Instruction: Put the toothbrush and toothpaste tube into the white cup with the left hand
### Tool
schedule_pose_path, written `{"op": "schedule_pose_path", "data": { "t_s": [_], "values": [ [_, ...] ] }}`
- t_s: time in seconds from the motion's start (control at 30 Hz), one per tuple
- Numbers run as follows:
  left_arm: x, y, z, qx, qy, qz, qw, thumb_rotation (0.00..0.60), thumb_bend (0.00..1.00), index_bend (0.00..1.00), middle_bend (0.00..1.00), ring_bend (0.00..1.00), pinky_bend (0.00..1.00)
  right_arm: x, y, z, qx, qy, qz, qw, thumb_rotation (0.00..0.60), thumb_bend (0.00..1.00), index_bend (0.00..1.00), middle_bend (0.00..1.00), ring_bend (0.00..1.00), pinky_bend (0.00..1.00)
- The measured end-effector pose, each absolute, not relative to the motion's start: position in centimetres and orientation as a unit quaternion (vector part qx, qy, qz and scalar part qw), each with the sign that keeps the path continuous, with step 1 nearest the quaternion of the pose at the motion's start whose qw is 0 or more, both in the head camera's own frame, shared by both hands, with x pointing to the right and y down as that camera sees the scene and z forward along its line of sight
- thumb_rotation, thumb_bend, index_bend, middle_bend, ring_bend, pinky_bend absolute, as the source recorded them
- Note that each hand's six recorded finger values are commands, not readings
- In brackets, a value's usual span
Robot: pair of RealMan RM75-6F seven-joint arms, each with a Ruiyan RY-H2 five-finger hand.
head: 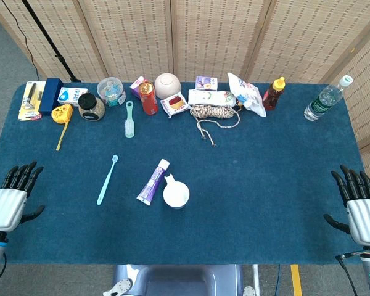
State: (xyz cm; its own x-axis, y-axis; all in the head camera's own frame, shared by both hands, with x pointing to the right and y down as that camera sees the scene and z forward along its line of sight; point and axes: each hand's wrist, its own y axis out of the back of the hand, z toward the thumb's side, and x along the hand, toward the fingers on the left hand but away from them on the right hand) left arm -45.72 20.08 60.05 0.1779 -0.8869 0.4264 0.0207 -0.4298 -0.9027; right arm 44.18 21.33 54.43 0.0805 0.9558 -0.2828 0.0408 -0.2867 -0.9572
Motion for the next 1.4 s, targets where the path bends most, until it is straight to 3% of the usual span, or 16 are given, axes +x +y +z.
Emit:
{"op": "schedule_pose_path", "data": {
  "t_s": [0.23,0.47,0.6,0.97,1.4],
  "values": [
    [-42.6,17.8,60.9,-0.651,0.259,-0.514,0.495,0.6,0.18,0.0,0.0,0.0,0.0,44.6,21.1,54.8,-0.6,-0.42,0.537,0.419,0.6,0.0,0.03,0.0,0.0,0.0],
    [-40.0,15.7,63.4,-0.664,0.189,-0.466,0.553,0.6,0.2,0.15,0.0,0.0,0.0,44.4,21.1,54.9,-0.605,-0.421,0.533,0.416,0.6,0.0,0.03,0.0,0.0,0.0],
    [-38.6,15.2,65.2,-0.663,0.151,-0.445,0.583,0.6,0.22,0.17,0.0,0.0,0.0,44.5,21.1,54.7,-0.604,-0.424,0.532,0.415,0.6,0.0,0.03,0.0,0.0,0.0],
    [-36.2,16.2,67.8,-0.656,0.049,-0.373,0.655,0.6,0.29,0.23,0.0,0.0,0.0,44.4,21.2,54.8,-0.605,-0.427,0.531,0.412,0.6,0.0,0.03,0.0,0.0,0.0],
    [-34.4,18.3,70.4,-0.658,-0.014,-0.334,0.675,0.6,0.31,0.24,0.0,0.0,0.0,44.4,21.1,54.7,-0.607,-0.43,0.529,0.408,0.6,0.0,0.03,0.0,0.0,0.0]
  ]
}}
